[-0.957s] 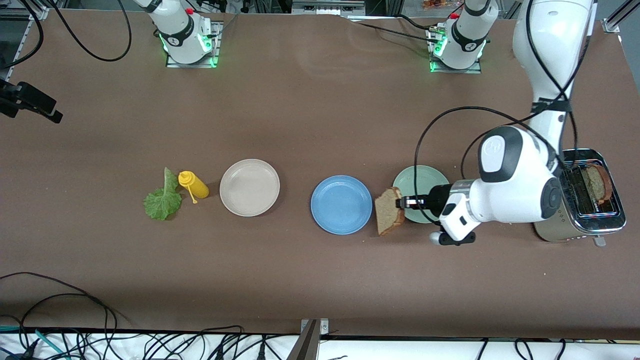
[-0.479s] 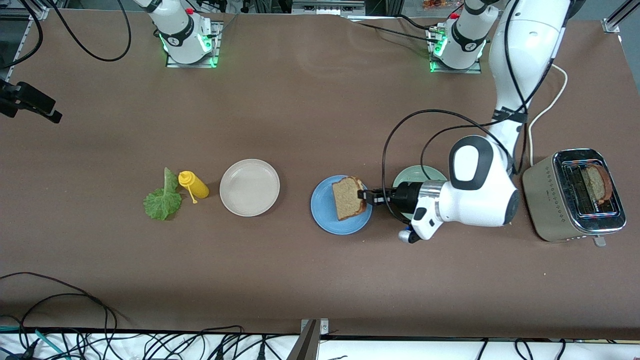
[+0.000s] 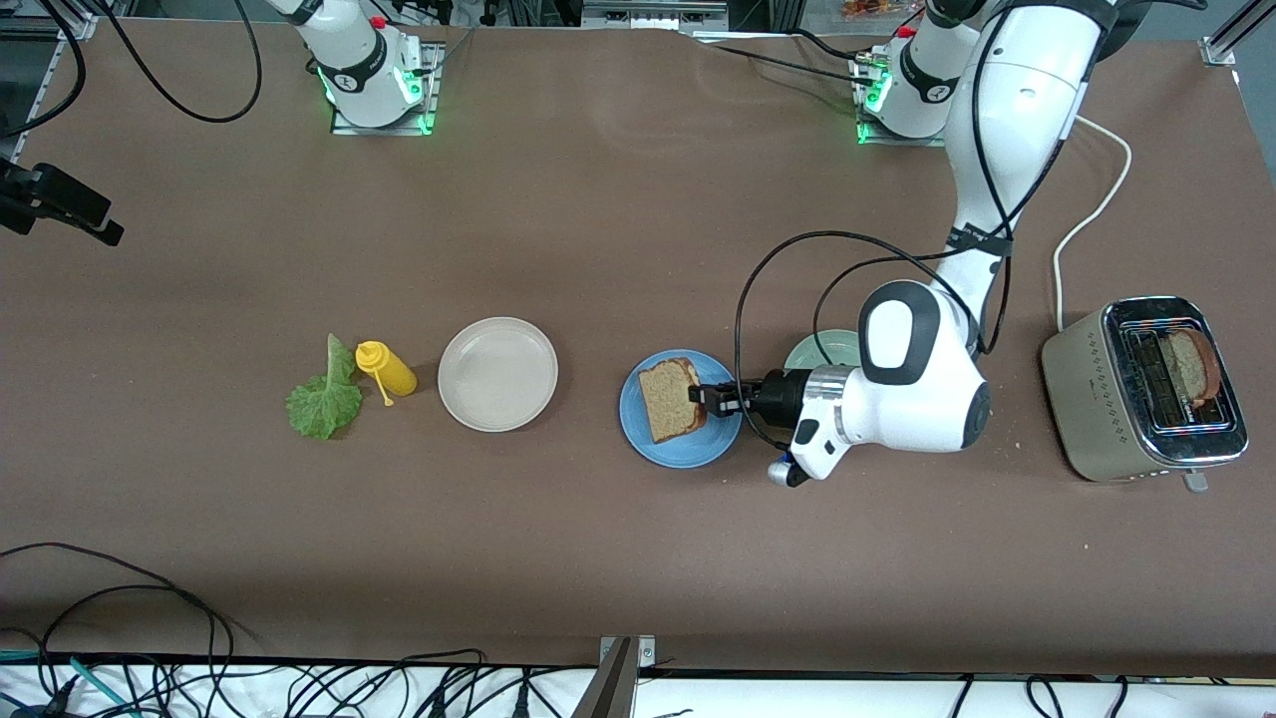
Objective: Make sandwich in blue plate with both arms
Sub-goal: 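Carry the bread slice over the blue plate and lower it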
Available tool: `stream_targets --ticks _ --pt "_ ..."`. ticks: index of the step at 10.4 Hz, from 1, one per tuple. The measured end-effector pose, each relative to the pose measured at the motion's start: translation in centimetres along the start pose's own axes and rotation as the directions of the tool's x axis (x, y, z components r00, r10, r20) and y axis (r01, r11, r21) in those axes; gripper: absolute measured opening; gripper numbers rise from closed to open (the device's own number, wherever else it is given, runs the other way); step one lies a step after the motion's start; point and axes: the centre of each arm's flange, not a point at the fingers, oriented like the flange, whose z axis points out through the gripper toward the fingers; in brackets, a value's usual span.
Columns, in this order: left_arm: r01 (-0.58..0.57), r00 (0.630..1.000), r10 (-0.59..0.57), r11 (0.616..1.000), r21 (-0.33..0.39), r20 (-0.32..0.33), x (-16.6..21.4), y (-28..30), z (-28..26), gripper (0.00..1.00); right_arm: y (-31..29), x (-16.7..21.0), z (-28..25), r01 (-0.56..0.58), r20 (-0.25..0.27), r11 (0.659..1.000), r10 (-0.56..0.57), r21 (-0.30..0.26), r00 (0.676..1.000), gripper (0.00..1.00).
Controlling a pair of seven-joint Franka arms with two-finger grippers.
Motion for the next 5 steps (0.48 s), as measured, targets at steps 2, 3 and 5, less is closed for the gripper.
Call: stream_targets --ticks 2,3,5 --pt "0.000 1.000 0.000 1.000 0.008 -0.010 0.3 -0.3 1.6 0.08 0.0 0.0 0.0 0.000 0.000 1.000 0.000 0.000 1.000 1.00" --pt "-0.002 1.000 0.002 1.000 0.013 -0.006 0.2 -0.4 2.4 0.08 0.0 0.0 0.0 0.000 0.000 1.000 0.000 0.000 1.000 1.00" --pt "-0.006 1.000 0.006 1.000 0.020 -0.004 0.4 -0.7 3.2 0.08 0.0 0.0 0.0 0.000 0.000 1.000 0.000 0.000 1.000 1.00"
